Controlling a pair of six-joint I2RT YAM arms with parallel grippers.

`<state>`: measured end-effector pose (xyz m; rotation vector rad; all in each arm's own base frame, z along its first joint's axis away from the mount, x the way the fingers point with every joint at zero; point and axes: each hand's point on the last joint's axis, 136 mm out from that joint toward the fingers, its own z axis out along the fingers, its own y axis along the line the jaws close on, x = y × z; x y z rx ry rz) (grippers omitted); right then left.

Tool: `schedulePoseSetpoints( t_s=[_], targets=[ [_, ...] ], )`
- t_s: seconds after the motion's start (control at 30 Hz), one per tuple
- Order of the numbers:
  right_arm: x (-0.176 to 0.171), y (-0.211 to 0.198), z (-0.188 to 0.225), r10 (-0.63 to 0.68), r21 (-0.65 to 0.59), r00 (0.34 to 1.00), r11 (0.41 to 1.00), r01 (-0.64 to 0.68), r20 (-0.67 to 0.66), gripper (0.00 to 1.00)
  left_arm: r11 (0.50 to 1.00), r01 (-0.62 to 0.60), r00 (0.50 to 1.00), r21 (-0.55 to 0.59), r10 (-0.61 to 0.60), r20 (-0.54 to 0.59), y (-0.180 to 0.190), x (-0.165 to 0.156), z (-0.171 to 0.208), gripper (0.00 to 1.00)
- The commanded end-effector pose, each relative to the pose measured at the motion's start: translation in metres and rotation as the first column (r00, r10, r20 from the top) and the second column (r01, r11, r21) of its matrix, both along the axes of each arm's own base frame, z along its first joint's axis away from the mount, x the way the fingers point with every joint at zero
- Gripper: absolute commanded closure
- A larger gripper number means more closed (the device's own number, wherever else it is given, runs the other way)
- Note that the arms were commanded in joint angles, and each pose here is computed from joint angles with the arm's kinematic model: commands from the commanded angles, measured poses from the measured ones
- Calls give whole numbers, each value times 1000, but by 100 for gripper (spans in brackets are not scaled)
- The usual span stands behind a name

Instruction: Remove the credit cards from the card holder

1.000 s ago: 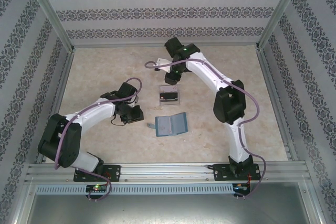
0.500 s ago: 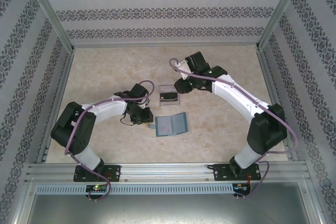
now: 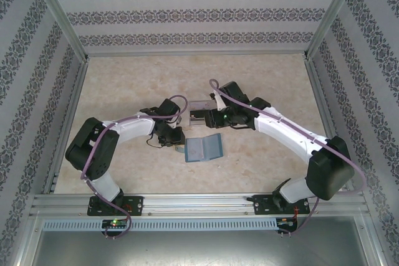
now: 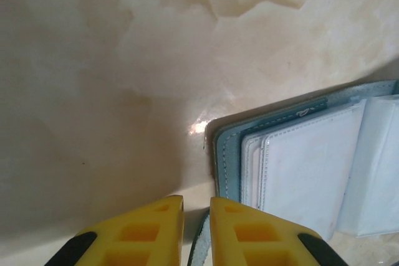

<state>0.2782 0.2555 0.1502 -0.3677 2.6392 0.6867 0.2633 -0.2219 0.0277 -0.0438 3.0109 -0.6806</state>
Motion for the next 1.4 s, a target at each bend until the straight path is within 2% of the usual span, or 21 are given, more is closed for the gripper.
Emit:
schedulePoseSetpoints(
  t_s=[0.0, 0.3, 0.43, 0.6, 1.03, 1.37],
  targets=[
    [-20, 21, -10, -29, 103, 987, 994, 46, -160, 65, 1000, -29, 997, -9, 30, 66, 4, 14, 18, 81],
    [-46, 74, -40, 32, 191, 949, 981, 30, -312, 65, 989, -145, 986, -34, 147, 83, 60, 18, 30, 81],
    [-53, 91, -53, 51, 185, 935, 983, 16, -351, 65, 985, -172, 980, -32, 175, 93, 80, 15, 35, 80],
    [-56, 103, -73, 54, 154, 920, 988, 7, -389, 65, 983, -180, 978, -34, 182, 101, 85, 10, 38, 80],
    [-57, 96, -113, 3, 53, 902, 998, 22, -431, 61, 982, -180, 978, -53, 185, 100, 82, 9, 38, 80],
    [-61, 69, -125, -60, -78, 910, 997, 30, -410, 59, 983, -174, 978, -63, 180, 105, 78, 11, 42, 80]
  ],
)
